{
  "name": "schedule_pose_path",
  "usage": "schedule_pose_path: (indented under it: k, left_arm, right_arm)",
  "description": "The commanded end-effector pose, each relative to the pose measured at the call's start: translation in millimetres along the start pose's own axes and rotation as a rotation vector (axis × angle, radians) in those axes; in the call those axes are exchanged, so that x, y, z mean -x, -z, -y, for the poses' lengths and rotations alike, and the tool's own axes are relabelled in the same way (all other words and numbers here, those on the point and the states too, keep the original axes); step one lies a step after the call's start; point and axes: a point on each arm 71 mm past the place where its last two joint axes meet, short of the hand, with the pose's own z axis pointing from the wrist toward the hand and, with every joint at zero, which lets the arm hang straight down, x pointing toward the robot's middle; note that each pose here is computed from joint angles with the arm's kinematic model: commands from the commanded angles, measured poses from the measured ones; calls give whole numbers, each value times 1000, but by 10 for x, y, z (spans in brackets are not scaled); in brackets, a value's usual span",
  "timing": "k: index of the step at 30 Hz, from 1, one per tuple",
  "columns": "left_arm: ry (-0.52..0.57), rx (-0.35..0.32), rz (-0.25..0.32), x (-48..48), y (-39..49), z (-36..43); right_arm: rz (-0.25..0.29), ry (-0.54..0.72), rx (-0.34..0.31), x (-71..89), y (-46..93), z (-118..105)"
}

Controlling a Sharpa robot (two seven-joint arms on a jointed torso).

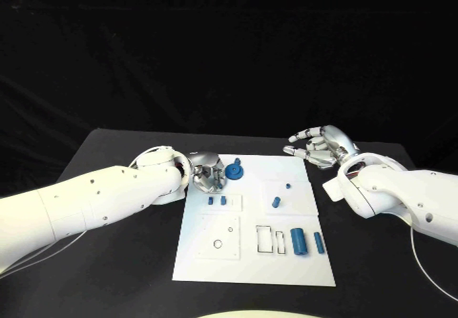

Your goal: Assemble the parts on the task board

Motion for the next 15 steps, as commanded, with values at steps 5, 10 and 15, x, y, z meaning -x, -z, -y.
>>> schedule_pose_path:
  k: [5,10,15]
  left_arm:
    - [-1,-4,-19,-36,-4,15]
    - [3,1,-15,-33,-3,9]
    - [4,7,-16,-32,2,-4]
  right_arm:
    - [-11,3,16,-14,-1,-14]
    - [-9,3,18,-13,-2,-15]
    - [-9,3,17,-13,-2,-14]
